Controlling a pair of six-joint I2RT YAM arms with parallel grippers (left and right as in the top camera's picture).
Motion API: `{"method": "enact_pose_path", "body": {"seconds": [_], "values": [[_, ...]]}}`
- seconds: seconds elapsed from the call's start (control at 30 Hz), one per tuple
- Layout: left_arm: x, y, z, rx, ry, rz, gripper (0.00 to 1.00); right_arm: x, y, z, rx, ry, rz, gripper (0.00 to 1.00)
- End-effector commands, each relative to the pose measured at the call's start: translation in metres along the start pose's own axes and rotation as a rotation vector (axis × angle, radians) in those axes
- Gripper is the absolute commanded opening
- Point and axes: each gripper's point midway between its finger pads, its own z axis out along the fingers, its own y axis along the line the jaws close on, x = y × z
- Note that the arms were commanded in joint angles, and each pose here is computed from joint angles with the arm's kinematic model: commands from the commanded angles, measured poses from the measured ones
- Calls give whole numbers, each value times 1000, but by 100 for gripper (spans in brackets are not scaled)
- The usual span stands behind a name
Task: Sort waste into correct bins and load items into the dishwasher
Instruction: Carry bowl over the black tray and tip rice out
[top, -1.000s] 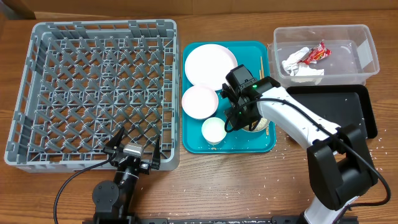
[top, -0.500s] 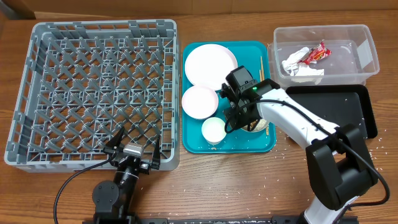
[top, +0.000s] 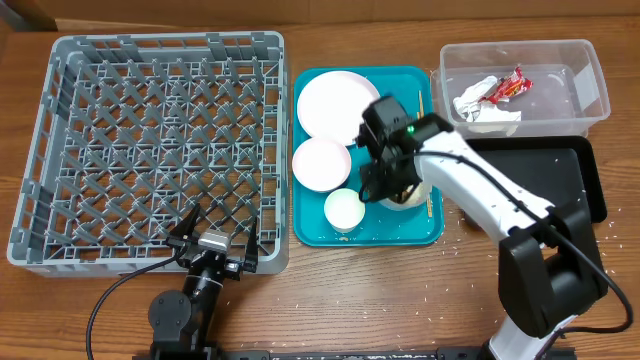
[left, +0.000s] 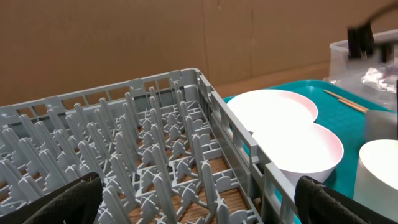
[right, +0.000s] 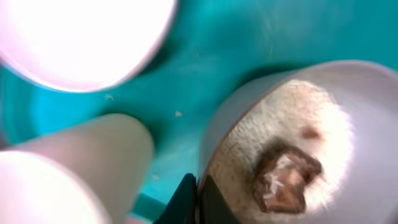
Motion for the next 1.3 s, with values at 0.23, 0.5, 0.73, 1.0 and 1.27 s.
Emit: {"method": "enact_pose_path", "body": {"seconds": [0.23,0.5,0.73,1.0,1.27], "values": [[0,0,0,-1,-5,19,100,-16,-40,-123,-57,-188,175,4],[0,0,0,-1,-5,19,100,1,-83,-140,-269,-230,271,4],[0,0,0,-1,-5,19,100,14,-119,-138,-520,-359,322,4],[0,0,0,-1,-5,19,100,32,-162,-123,-715,-554,451,4],[0,0,0,-1,-5,19,100,50,-190,-118,-876,-709,555,4]]}}
